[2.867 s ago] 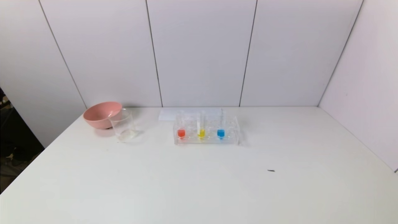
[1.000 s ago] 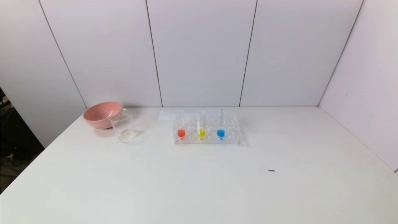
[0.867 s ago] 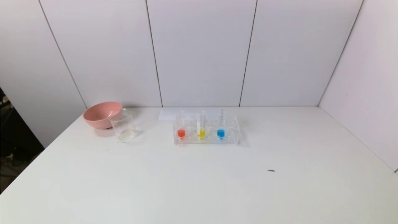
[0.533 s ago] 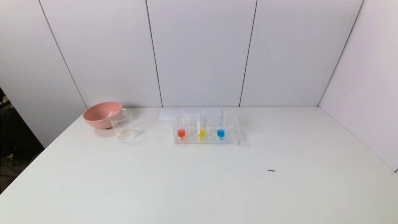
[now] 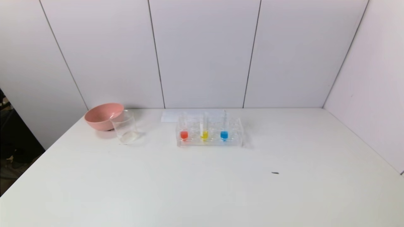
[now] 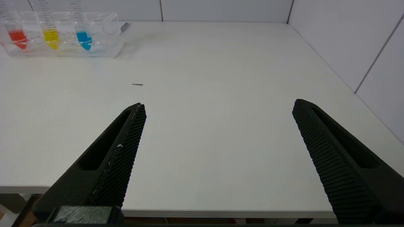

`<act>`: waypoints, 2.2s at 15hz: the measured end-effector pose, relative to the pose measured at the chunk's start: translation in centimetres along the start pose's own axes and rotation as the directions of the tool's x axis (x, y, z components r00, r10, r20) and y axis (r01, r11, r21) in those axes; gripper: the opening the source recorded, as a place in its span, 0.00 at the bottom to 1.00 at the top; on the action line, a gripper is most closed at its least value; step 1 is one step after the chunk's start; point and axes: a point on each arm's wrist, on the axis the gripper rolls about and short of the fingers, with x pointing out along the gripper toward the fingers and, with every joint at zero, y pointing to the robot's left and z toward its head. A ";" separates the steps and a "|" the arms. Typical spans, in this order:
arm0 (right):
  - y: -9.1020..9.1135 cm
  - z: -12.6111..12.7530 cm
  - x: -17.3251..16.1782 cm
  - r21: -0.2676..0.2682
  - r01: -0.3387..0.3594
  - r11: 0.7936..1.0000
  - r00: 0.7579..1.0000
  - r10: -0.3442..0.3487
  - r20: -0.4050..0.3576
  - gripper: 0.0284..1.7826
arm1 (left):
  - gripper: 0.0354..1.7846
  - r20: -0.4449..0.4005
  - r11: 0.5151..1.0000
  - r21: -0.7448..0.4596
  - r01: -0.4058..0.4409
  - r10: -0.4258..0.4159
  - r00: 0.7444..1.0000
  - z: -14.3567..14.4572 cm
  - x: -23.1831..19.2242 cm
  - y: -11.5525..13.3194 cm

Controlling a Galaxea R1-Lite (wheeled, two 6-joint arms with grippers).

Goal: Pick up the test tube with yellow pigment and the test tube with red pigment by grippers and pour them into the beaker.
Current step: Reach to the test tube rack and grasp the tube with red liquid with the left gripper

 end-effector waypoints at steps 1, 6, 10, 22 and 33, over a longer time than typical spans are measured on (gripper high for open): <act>0.0 0.0 0.0 0.000 0.000 1.000 1.000 0.000 0.000 0.95 | 0.96 0.016 1.000 0.005 0.007 -0.007 1.000 0.7 -0.2 0.0; 0.0 0.0 0.0 0.000 0.000 1.000 1.000 0.000 0.000 0.95 | 0.96 0.062 0.999 0.013 0.050 -0.051 0.997 4.1 -0.3 0.3; 0.0 0.0 0.0 0.000 0.000 1.000 1.000 0.000 0.000 0.95 | 0.96 0.038 0.998 0.009 0.055 -0.055 0.998 5.8 0.7 0.6; 0.0 0.0 0.0 0.000 0.000 1.000 1.000 0.000 0.000 0.95 | 0.96 -0.055 0.990 -0.015 0.140 -0.140 0.989 11.0 9.3 1.5; 0.0 0.0 0.0 0.000 0.000 1.000 1.000 0.000 0.000 0.95 | 0.96 -0.154 0.971 -0.115 0.208 -0.224 0.962 10.1 19.1 1.7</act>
